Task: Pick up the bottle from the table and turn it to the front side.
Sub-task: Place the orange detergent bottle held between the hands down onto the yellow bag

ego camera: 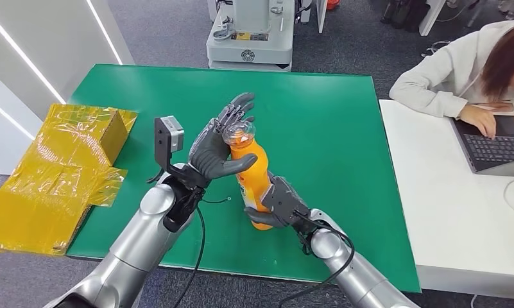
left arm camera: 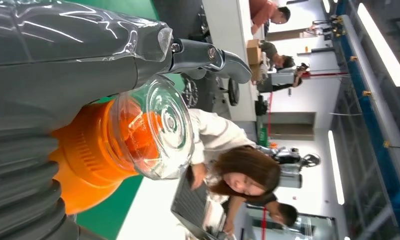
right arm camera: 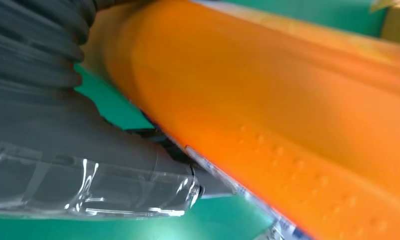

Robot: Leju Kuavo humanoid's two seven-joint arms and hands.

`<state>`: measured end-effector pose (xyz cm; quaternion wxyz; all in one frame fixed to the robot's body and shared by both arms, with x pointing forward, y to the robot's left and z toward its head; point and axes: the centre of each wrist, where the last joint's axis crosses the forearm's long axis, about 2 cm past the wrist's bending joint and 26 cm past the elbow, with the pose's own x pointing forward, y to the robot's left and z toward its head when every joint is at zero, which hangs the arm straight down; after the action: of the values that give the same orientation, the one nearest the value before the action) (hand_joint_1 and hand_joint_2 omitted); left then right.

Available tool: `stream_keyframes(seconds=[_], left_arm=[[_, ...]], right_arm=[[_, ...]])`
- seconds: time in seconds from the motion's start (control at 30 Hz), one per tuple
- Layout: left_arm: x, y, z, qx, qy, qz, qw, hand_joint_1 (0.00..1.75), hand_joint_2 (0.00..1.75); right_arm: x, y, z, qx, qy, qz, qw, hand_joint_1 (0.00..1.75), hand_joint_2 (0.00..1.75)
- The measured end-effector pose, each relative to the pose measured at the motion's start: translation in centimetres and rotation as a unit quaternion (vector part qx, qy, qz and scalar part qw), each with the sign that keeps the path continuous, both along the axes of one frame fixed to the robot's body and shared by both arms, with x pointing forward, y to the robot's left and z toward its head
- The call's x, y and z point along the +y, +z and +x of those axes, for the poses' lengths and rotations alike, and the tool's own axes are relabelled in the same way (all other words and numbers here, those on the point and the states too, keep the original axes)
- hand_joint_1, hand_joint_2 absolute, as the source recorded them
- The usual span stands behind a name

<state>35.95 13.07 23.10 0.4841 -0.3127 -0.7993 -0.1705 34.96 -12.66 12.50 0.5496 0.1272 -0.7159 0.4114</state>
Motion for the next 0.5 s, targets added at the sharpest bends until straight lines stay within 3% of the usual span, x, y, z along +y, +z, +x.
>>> stream_keyframes(seconds=[0.33,0.5], left_arm=[[0.8,-3.4,1.2,0.000,0.048,0.119,0.992,0.00,1.75],[1.7,-5.0,1.4,0.019,0.036,0.170,0.985,0.00,1.75]], right_arm=[[-0.2,-1.3,-0.4,0.006,-0.019,-0.039,0.999,1.75,1.75],[-0.4,-1.9,-0.6,0.008,-0.022,-0.049,0.999,1.75,1.75]])
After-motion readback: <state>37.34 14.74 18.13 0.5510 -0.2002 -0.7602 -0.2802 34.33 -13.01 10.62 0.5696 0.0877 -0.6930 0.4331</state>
